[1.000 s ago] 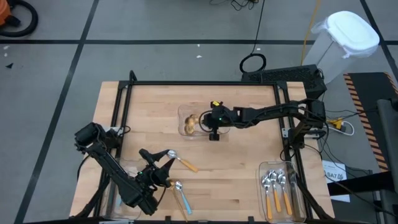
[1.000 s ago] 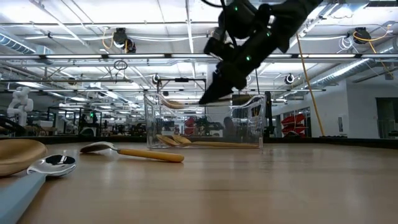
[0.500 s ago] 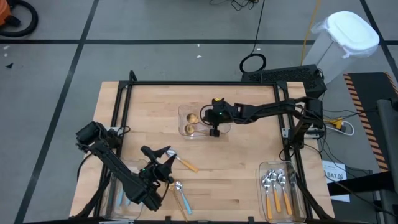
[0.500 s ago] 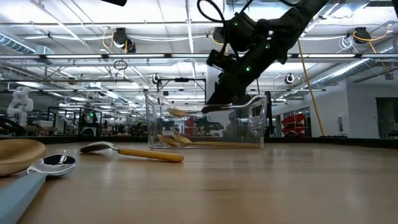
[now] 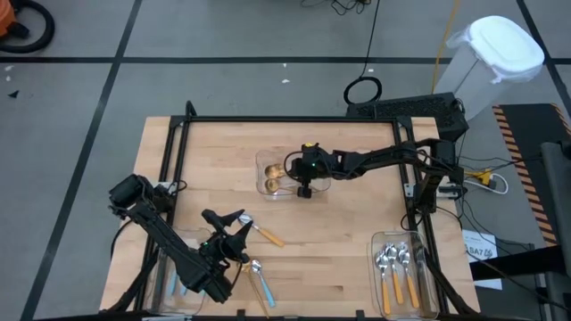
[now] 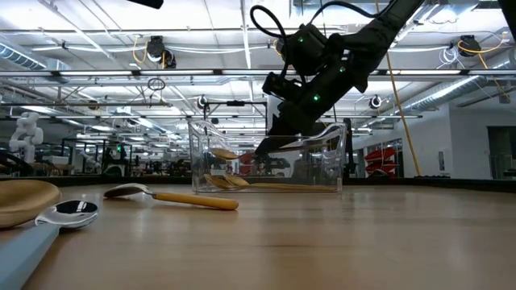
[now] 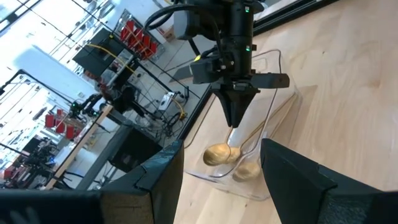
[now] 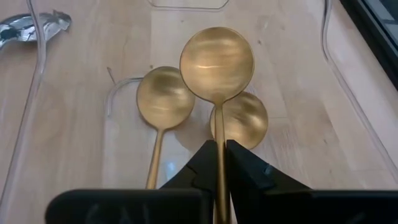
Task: Sort silverware by color (type)
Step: Put the gold spoon into the top transparent bin, then put the yellow spoon into the bottom right transparent bin
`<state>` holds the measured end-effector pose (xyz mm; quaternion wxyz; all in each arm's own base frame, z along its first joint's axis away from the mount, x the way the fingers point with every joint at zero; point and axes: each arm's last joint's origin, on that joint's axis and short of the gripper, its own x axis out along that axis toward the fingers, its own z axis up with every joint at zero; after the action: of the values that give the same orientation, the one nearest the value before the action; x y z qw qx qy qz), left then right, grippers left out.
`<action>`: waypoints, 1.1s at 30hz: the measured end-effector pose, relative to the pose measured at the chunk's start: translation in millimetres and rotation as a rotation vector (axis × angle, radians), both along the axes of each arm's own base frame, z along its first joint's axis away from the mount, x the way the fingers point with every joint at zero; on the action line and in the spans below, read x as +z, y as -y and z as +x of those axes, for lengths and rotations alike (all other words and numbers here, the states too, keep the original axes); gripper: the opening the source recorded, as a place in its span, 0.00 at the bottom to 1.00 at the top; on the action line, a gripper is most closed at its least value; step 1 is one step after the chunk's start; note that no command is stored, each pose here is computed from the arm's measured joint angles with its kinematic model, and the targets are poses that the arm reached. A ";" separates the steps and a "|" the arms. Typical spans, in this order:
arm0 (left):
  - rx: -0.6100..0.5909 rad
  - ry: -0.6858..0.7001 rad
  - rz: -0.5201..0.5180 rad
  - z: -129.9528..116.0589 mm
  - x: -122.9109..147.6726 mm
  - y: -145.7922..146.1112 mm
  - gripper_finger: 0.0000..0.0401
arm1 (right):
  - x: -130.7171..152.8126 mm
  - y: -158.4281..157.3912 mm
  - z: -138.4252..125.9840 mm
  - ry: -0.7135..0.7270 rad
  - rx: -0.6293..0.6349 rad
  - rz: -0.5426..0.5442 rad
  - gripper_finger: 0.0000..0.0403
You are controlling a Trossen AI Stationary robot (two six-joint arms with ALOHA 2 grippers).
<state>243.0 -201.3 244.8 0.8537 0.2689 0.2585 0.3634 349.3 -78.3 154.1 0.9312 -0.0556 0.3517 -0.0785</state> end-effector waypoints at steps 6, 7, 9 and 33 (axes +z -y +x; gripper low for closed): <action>0.000 0.000 0.000 0.0 0.0 0.0 0.53 | -0.3 0.6 -0.3 -0.003 0.000 -0.003 0.06; 0.000 0.000 0.000 0.0 0.0 0.0 0.53 | -0.3 0.7 -0.3 -0.004 -0.002 -0.004 0.06; 0.000 0.000 0.000 0.0 0.0 0.0 0.53 | -0.5 0.7 -0.4 -0.005 -0.003 -0.003 0.06; 0.006 -0.011 -0.010 -0.2 -0.4 0.0 0.53 | 49.9 -32.5 -1.2 0.172 0.022 -0.017 0.21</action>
<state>242.8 -201.3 244.3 0.8524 0.2656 0.2661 0.3633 348.0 -45.8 204.0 0.9582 -0.0604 0.2693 -0.0758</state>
